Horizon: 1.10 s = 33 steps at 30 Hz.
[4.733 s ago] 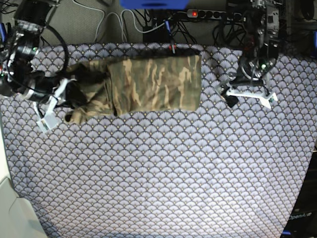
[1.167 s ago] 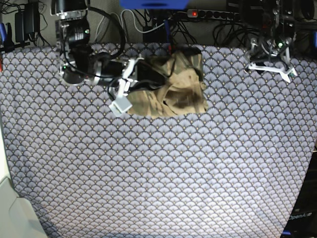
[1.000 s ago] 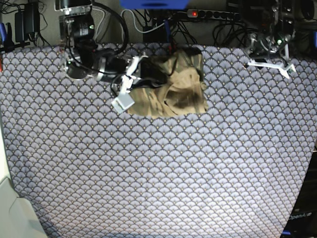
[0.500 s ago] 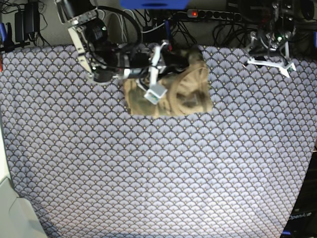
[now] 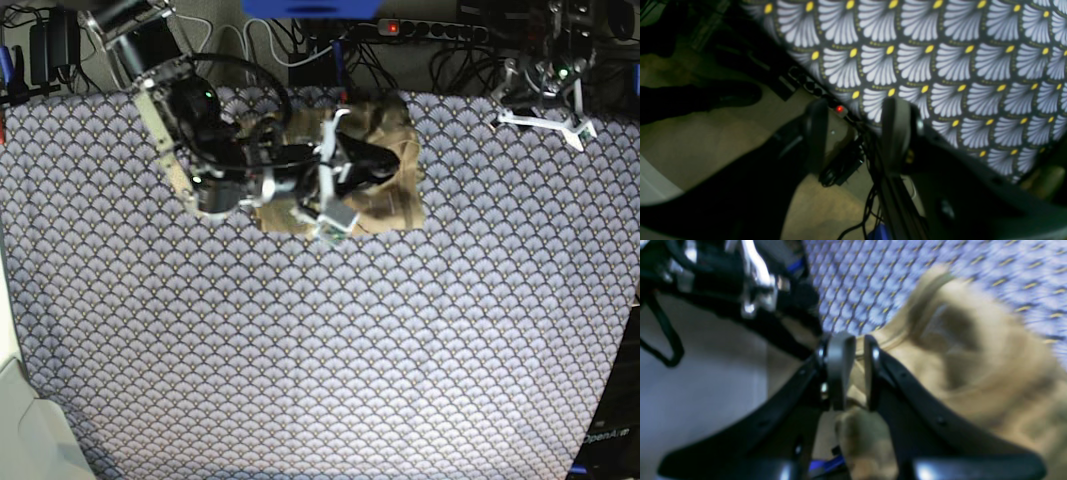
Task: Fold the T-shirt properly
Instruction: 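Press and adjust the folded bundle with the right gripper, then tuck the loose flap under the bundle with the right gripper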
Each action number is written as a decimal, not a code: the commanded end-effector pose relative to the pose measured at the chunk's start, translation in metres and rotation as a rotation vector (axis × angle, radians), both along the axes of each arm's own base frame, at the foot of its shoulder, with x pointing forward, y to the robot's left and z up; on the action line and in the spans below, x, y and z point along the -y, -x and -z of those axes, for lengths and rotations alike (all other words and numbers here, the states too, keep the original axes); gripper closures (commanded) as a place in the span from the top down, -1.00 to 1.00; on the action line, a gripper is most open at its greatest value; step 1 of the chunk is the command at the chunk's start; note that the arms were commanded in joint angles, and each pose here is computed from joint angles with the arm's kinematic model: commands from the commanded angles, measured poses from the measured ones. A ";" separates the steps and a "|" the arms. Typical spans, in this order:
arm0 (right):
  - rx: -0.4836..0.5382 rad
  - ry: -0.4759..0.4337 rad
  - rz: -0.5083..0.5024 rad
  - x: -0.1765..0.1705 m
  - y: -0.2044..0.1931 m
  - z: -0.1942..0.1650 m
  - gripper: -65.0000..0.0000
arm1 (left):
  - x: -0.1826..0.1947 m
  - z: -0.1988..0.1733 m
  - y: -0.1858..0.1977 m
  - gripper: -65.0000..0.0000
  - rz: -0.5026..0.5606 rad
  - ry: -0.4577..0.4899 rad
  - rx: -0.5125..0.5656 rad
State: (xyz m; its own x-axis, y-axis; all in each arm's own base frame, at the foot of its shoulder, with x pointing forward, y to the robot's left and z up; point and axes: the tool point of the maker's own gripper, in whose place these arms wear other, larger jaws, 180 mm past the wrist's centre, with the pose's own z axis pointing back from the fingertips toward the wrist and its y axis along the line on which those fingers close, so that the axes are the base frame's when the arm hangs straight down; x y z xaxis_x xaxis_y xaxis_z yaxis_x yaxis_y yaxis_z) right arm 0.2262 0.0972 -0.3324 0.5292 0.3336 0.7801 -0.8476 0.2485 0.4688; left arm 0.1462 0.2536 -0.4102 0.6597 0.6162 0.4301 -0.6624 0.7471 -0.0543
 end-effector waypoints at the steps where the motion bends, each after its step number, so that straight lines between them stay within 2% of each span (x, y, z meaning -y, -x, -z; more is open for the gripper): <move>1: 0.047 -0.067 0.002 -0.011 -0.016 -0.023 -0.74 | -0.004 -0.006 -0.002 -0.21 0.005 -0.022 0.017; 10: 0.013 -0.071 -0.006 -0.036 -0.049 -0.015 -0.74 | -0.004 -0.004 0.004 -0.21 0.003 -0.022 0.004; 23: -0.133 -0.048 0.044 -0.048 -0.052 0.047 -0.73 | -0.005 -0.001 0.011 -0.21 0.002 -0.023 -0.014; 27: -0.174 -0.036 0.090 -0.047 -0.060 0.062 -0.73 | -0.005 -0.002 0.011 -0.21 0.002 -0.023 -0.012; 33: -0.123 -0.033 0.057 -0.048 -0.067 0.047 -0.74 | -0.005 -0.002 0.010 -0.21 0.002 -0.024 -0.011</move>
